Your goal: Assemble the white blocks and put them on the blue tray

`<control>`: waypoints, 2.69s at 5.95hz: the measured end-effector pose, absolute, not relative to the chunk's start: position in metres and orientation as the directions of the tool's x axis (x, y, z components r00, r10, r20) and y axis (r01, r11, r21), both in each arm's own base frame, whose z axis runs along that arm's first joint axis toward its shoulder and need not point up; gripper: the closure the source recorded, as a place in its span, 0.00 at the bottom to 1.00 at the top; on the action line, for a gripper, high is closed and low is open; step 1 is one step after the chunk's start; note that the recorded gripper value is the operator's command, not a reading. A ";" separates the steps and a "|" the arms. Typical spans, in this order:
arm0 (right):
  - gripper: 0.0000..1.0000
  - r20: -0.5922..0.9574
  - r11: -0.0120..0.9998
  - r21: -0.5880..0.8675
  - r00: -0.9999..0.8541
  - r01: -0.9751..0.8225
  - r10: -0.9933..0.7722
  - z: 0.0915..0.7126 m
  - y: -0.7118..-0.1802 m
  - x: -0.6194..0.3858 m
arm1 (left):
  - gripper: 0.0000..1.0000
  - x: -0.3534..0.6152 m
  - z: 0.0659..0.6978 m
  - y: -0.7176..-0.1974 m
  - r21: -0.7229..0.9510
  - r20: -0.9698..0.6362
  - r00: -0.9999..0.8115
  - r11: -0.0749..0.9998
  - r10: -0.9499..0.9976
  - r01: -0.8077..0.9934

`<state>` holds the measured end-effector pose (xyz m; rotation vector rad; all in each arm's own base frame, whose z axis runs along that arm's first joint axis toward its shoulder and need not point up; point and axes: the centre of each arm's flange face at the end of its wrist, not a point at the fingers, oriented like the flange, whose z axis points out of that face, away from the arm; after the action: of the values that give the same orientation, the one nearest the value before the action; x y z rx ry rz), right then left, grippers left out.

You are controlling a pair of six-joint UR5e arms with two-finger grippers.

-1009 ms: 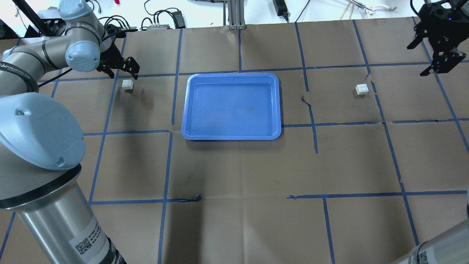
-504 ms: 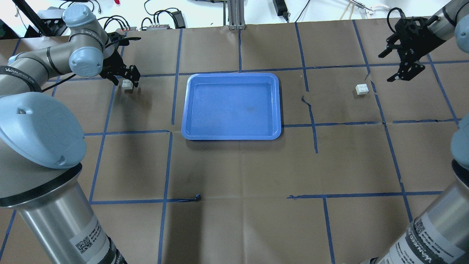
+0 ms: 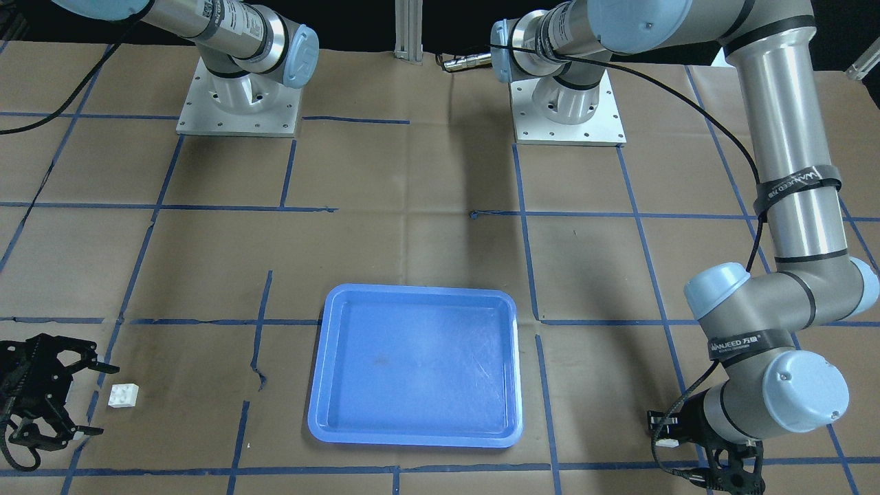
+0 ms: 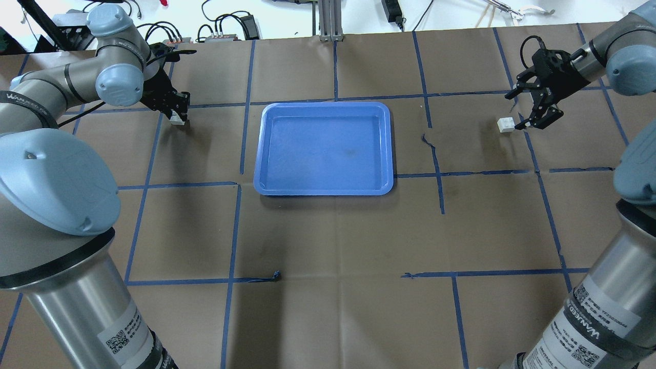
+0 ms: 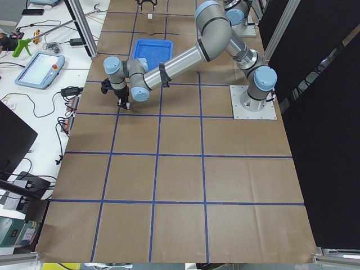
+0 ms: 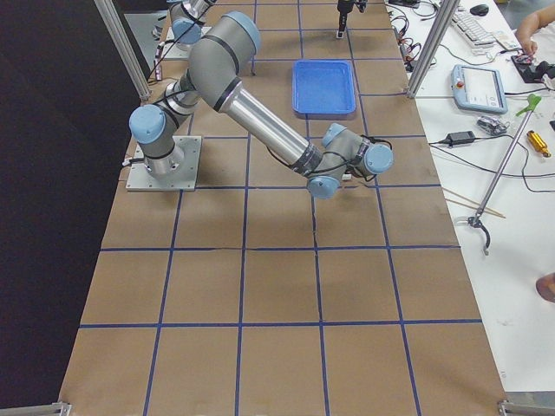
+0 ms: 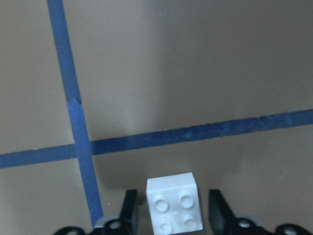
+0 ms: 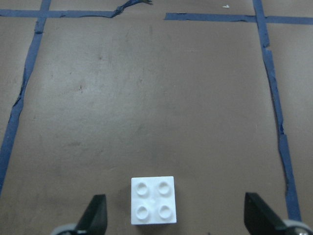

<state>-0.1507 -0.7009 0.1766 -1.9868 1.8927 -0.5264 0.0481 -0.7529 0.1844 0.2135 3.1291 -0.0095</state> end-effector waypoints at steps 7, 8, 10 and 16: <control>0.26 0.017 -0.041 -0.486 0.037 -0.873 -0.999 0.162 -0.697 -0.158 | 1.00 -0.122 0.288 -0.677 -0.133 0.037 -0.628 0.626 0.778 0.768; 0.37 0.009 -0.037 -0.489 0.038 -0.871 -0.999 0.162 -0.696 -0.158 | 1.00 -0.157 0.290 -0.658 -0.193 0.061 -0.521 0.523 0.851 0.830; 0.61 0.006 -0.037 -0.486 0.039 -0.873 -0.999 0.162 -0.696 -0.159 | 0.99 -0.229 0.285 -0.633 -0.221 0.032 -0.323 0.321 0.946 0.921; 0.76 0.053 -0.039 -0.460 0.016 -0.887 -0.998 0.218 -0.698 -0.150 | 0.96 -0.297 0.207 -0.618 -0.106 -0.013 -0.194 0.191 0.981 0.976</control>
<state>-0.1499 -0.6980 0.2183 -2.0009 1.9436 -0.5301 -0.2970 -0.6181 0.2069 2.0302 2.4684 -0.1445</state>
